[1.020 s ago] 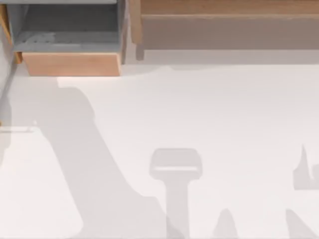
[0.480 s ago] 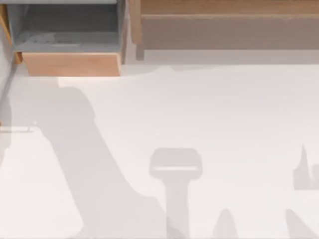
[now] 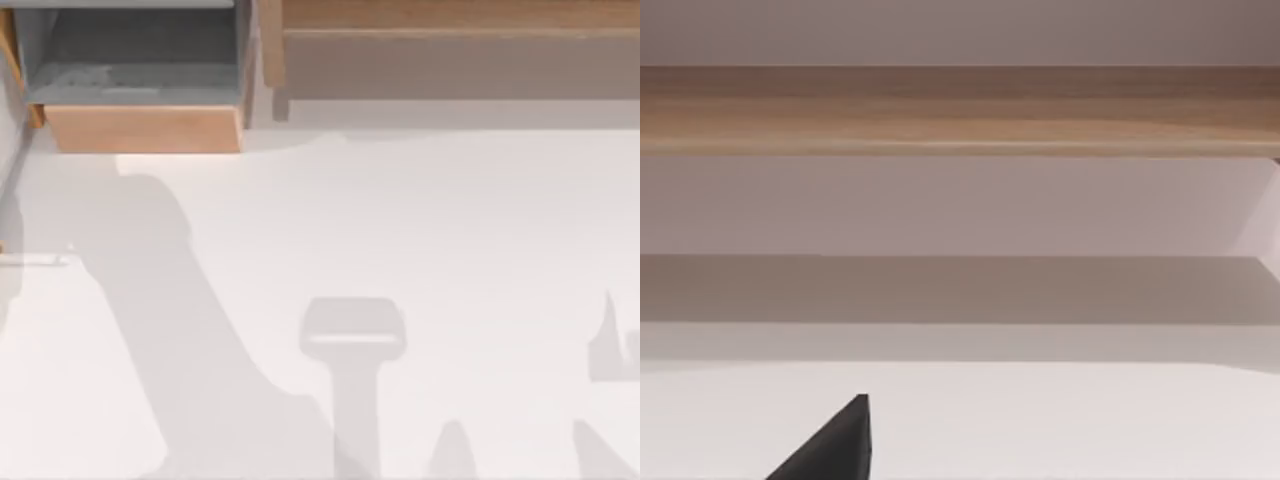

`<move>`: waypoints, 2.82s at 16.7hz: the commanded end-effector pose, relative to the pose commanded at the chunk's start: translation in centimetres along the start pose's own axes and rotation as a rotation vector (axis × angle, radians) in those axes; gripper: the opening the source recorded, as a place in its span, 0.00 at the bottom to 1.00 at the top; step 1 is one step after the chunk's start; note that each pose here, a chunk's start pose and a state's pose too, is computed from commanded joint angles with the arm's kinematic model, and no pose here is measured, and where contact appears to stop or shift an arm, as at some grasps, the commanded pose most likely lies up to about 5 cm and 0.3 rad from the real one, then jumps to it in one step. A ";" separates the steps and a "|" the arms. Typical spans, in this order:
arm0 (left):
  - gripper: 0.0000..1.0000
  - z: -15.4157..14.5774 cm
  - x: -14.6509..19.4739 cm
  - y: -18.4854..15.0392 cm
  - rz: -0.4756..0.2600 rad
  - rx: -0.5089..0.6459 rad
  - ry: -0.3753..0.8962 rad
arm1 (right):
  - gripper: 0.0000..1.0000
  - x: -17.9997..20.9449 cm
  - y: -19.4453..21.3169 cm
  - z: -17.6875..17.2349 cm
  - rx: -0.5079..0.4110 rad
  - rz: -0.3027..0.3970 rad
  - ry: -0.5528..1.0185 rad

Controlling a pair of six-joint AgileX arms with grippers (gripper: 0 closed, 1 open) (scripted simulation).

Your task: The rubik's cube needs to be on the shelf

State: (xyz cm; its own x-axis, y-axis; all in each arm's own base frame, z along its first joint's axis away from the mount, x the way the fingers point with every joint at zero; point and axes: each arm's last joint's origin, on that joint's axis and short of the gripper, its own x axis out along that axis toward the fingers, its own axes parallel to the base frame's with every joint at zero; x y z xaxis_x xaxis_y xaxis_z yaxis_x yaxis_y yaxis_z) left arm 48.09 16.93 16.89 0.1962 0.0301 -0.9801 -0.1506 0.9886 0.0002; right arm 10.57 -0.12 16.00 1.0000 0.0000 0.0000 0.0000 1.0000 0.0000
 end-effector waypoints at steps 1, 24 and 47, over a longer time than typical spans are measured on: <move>0.00 0.0 -0.1 0.1 0.001 -0.001 -0.001 | 1.00 0.0 0.0 0.0 0.000 0.000 0.000; 0.00 0.6 -2.9 0.0 0.002 0.001 0.001 | 1.00 0.0 0.0 0.0 0.000 0.000 0.000; 0.00 -10.9 -7.2 -26.4 0.115 0.314 -0.390 | 1.00 0.0 0.0 0.0 0.000 0.000 0.000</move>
State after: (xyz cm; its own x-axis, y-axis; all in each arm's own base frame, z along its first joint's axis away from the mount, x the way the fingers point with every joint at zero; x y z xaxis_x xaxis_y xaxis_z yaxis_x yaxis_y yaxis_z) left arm 40.06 -10.99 21.77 0.5515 0.1346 -0.8232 0.0940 0.9706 0.2217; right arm 10.57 -0.12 16.00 1.0000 0.0000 0.0000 0.0000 1.0000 0.0000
